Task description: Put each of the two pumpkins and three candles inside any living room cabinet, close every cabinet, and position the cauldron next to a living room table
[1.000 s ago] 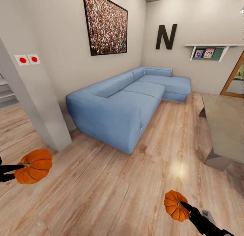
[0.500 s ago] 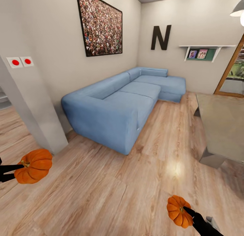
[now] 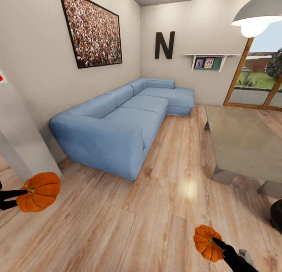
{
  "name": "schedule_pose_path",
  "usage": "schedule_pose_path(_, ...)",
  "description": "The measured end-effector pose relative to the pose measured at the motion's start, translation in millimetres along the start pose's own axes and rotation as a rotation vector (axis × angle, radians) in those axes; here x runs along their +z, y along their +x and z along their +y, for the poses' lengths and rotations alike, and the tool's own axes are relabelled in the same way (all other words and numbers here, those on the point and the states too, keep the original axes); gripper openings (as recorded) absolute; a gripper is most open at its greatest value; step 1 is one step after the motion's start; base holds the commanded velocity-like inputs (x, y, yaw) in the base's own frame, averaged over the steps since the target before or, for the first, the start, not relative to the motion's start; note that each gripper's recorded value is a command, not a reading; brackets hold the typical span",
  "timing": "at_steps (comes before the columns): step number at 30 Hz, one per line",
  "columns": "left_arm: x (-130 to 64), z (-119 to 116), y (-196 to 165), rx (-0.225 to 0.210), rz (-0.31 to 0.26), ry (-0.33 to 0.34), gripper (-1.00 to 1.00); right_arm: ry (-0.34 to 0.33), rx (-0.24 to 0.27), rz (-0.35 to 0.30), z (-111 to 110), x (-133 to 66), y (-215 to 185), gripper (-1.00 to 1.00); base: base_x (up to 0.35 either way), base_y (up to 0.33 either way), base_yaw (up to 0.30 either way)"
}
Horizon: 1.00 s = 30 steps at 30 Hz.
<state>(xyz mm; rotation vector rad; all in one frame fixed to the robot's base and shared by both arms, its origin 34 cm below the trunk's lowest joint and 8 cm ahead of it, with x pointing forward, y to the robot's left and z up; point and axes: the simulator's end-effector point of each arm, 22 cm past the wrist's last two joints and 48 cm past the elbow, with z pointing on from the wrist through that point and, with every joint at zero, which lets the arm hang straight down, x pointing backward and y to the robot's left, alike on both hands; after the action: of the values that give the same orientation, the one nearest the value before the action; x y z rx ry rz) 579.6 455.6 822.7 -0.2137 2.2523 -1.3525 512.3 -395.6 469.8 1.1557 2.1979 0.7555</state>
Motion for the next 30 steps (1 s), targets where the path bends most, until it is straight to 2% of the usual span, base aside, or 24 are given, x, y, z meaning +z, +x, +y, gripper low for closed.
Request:
schedule_pose_path(24,-16.9,-44,-19,0.016,-0.004,0.005,-1.0,-0.024,-0.006,-0.009,46,-23.8,-5,-1.0,0.0,0.0,-0.275)
schedule_pose_path(30,-12.2,-49,-10,0.01,0.042,-0.008,-1.0,-0.028,-0.023,-0.029,55,-31.2,-12,-1.0,0.0,0.0,-0.267)
